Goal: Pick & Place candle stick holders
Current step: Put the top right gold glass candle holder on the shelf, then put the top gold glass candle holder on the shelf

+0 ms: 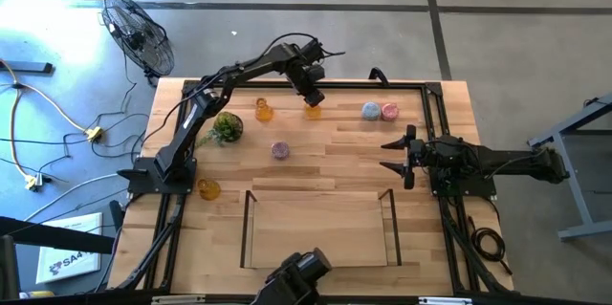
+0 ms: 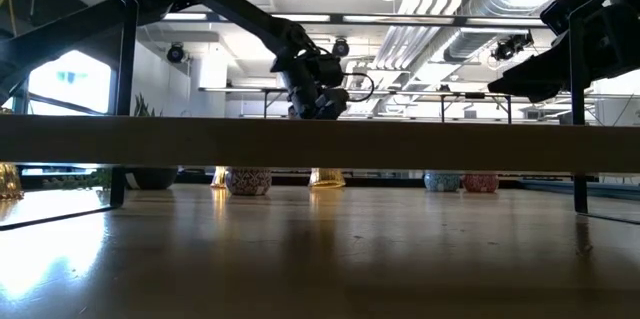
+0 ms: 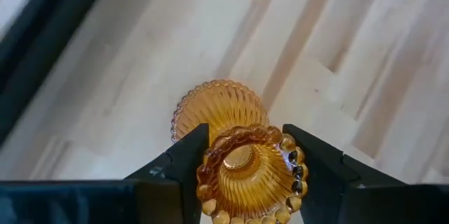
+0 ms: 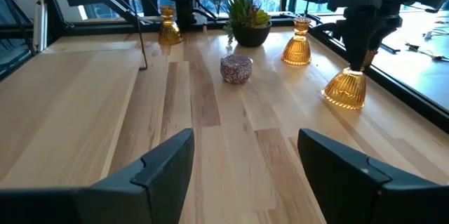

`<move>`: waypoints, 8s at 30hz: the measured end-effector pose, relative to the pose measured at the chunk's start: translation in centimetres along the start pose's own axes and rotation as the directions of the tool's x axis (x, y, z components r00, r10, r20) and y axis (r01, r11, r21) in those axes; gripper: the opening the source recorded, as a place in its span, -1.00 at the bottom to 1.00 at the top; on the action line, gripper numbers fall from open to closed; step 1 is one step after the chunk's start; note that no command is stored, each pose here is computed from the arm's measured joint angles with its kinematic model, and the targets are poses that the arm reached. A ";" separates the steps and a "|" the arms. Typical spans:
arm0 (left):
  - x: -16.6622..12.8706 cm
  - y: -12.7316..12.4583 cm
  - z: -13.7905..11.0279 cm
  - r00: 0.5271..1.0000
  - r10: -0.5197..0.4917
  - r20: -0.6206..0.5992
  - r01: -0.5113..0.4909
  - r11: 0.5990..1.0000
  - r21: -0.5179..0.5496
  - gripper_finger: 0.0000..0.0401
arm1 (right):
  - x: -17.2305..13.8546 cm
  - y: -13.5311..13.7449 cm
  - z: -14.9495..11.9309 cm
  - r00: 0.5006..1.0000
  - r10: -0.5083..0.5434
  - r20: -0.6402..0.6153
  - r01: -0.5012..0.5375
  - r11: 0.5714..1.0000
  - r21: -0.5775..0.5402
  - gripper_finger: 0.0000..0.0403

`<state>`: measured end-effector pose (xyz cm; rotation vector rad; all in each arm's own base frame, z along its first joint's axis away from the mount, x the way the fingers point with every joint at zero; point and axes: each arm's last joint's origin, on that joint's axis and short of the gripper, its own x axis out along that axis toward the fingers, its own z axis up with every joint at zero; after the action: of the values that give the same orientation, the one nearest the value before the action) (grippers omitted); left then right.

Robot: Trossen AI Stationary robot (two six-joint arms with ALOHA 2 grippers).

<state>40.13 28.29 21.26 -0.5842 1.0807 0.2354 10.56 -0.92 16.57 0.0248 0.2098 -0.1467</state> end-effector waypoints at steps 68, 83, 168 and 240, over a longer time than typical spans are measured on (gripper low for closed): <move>-6.7 -39.3 -19.9 0.978 0.134 -0.162 -0.109 0.982 0.154 -0.22 | -0.4 0.7 2.2 0.943 0.249 0.221 -0.245 0.968 -0.047 0.24; -6.7 -40.6 -24.2 0.945 0.305 -0.118 -0.317 0.943 -0.099 -0.22 | -0.5 1.1 2.5 0.898 0.368 0.242 -0.367 0.929 -0.050 0.24; -33.6 -17.9 -18.3 0.598 0.647 0.473 -0.667 0.729 -0.154 -0.92 | 0.4 0.8 3.4 0.917 0.245 0.316 -0.256 0.967 -0.005 0.24; -8.6 10.3 -13.8 0.994 0.014 -0.107 -0.014 1.000 0.007 -1.00 | 0.8 0.3 2.9 0.962 0.073 0.264 -0.102 0.990 0.096 0.24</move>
<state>20.96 30.01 20.69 -0.5895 1.1891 0.2152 12.02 -0.81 19.20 0.1229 -0.0624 -0.0714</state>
